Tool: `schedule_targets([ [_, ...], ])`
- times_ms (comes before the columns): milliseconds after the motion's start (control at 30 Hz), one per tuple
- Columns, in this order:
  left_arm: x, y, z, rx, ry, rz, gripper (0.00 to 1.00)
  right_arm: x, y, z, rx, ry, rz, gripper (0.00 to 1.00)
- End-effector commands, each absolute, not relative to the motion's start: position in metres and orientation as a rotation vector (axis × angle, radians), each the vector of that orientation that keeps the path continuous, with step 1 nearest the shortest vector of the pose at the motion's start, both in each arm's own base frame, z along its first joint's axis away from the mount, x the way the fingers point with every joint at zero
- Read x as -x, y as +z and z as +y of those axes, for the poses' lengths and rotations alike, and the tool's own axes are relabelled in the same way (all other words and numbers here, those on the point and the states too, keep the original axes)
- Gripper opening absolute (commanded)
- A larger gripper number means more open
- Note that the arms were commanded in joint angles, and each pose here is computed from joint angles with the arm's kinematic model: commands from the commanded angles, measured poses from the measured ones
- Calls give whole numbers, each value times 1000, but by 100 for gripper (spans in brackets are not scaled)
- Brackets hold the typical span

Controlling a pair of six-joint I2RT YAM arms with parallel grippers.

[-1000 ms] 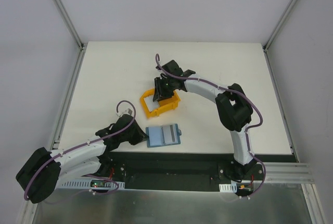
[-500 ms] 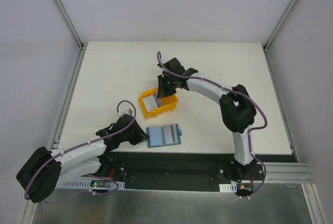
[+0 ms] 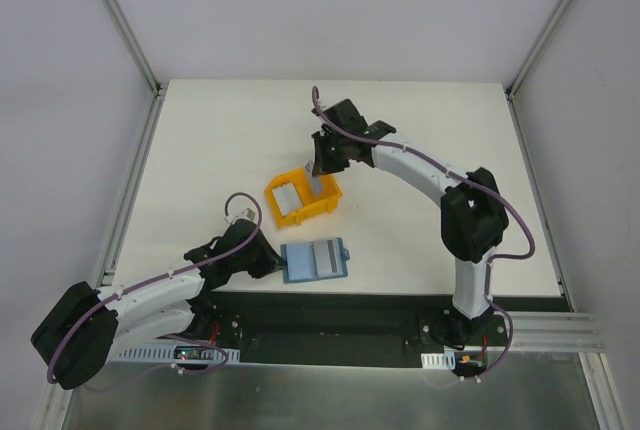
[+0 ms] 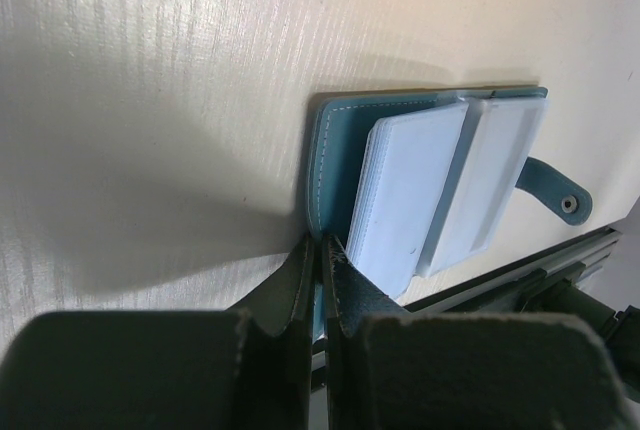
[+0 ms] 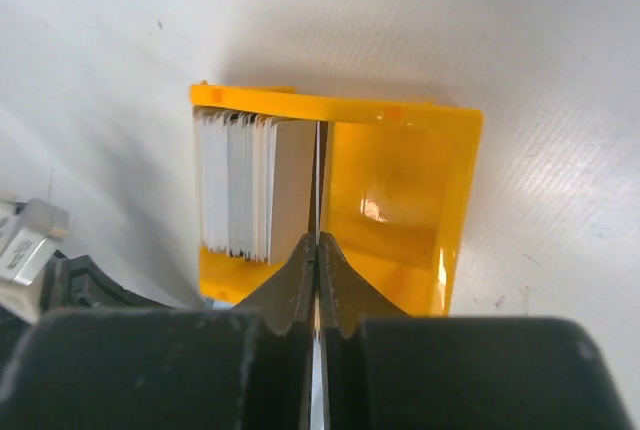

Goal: Put the credit cards into the card holder
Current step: Pick up the credit card from the storage box, then insert the credit card into the card holder.

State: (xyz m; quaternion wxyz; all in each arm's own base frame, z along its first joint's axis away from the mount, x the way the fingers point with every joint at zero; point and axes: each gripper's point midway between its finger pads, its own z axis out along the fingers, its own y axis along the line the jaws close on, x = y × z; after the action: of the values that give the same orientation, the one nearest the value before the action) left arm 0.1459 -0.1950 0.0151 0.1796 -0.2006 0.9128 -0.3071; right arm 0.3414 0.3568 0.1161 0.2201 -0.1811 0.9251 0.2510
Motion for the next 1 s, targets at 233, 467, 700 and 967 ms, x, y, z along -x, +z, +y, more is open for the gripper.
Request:
schedule_targets([
  [233,-137,5,-183,552,-808,2618,0,-306,224,318,345,873,2244,0],
  [467,-140,16,-187,541,-857,2581,0,-265,216,293,242,951,2244,0],
  [700,-136,9,-184,556,-841,2600,0,-229,214,272,170,1058,2190,0],
  [967,-132,3,-181,566,-827,2619,0,-201,183,275,59,1247,2176,0],
])
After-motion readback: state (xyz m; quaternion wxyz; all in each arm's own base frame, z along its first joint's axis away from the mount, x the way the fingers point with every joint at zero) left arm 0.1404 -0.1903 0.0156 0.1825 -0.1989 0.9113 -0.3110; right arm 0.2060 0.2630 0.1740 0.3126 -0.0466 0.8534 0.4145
